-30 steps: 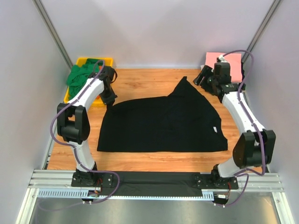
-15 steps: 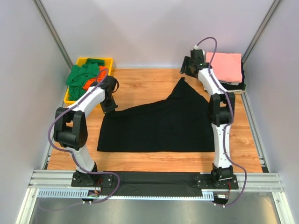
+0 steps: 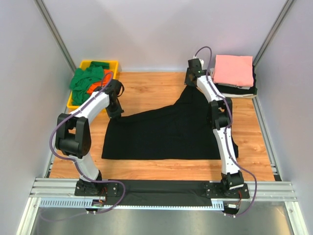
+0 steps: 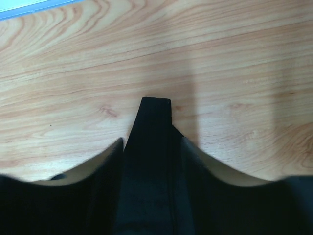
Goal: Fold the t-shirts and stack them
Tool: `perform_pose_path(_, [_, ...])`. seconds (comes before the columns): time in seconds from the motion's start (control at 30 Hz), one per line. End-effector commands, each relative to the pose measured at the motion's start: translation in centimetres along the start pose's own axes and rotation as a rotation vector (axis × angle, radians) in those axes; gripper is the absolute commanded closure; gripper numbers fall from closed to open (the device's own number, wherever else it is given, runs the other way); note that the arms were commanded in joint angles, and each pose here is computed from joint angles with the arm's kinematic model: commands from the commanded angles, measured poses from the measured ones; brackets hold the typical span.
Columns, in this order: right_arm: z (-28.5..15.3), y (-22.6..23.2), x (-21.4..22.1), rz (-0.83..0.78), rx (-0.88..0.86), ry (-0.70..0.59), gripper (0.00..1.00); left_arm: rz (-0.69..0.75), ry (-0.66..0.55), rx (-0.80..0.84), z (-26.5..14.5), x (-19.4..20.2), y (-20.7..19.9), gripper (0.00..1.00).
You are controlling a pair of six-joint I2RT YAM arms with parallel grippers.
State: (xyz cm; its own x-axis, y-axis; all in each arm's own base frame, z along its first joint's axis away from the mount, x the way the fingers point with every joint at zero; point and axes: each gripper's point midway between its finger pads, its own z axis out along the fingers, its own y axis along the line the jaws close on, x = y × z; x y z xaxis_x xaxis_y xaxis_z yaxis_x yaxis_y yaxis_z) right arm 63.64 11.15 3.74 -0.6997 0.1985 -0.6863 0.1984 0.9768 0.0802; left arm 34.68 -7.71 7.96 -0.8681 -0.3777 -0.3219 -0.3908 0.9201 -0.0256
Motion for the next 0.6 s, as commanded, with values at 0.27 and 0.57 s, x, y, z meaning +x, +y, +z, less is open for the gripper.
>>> perform_pose_path(0.27, [0.4, 0.3, 0.1, -0.018, -0.009, 0.011, 1.0, 0.003, -0.048, 0.046, -1.5, -0.2, -0.1, 1.0])
perform_pose_path(0.57, [-7.2, 0.6, -5.9, -0.004, -0.06, -0.134, 1.0, 0.016, -0.072, 0.069, -2.8, -1.6, -0.8, 1.0])
